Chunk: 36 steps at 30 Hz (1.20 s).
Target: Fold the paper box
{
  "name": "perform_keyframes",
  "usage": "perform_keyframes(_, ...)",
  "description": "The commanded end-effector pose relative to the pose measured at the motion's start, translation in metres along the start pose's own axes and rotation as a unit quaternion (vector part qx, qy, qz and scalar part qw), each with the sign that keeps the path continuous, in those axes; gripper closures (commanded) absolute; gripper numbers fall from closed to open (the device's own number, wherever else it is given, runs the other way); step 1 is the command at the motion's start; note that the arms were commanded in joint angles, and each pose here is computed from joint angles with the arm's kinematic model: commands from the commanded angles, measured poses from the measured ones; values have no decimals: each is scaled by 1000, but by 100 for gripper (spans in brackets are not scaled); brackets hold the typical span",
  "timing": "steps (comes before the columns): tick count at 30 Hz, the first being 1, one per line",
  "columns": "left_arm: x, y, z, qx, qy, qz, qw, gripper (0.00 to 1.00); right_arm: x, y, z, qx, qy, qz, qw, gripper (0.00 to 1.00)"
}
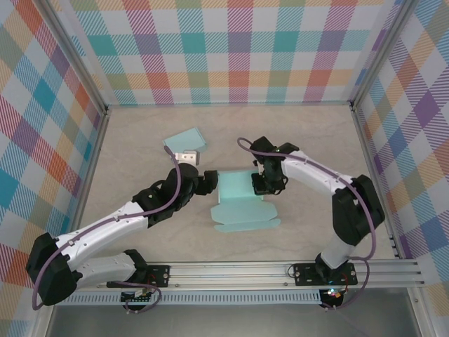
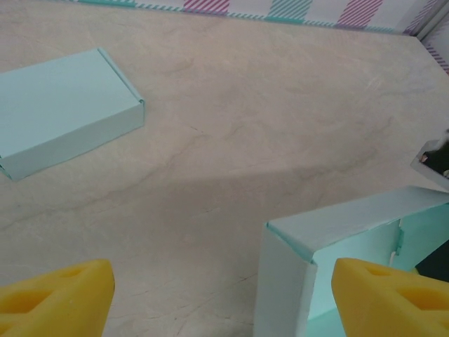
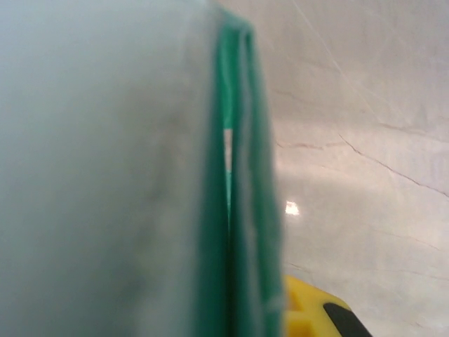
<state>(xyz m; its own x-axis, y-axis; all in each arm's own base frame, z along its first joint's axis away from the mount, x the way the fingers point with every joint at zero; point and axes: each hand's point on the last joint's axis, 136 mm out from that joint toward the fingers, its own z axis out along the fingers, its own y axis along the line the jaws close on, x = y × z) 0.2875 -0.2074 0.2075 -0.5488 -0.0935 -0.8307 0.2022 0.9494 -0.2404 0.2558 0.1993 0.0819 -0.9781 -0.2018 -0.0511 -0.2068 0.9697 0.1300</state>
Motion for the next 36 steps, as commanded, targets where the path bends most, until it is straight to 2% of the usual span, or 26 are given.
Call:
perform_keyframes(1,-11,-1,-7,1,-11,7,1000,19,36,-25,9,62,114,-46,991,100)
perform_keyframes(10,-12,9,-15,-16,-22,12,1000,19,16,-41,35,120,153,-59,979,100)
perform_keyframes(17,-11,15,-17,-25,-30,14,999,20,-16,-74,65,255,166,-61,950,100)
perform_keyframes(21,-13,17,-19,-27,-34,17,999,20,-29,-84,81,310,167,-56,934,96)
perform_keyframes(26,-16,20,-20,-34,-41,21,998,20,-44,-81,90,339,139,-39,930,91)
perform_keyframes(28,-17,20,-19,-37,-44,21,998,19,-47,-76,96,338,127,-34,932,93)
perform_keyframes(30,-17,21,-17,-39,-44,22,998,20,-50,-71,103,338,116,-31,933,100)
perform_keyframes(33,-16,20,-15,-41,-41,25,998,19,-55,-66,109,335,96,-33,937,100)
perform_keyframes(36,-17,20,-14,-44,-39,28,998,20,-64,-51,108,319,70,-80,942,100)
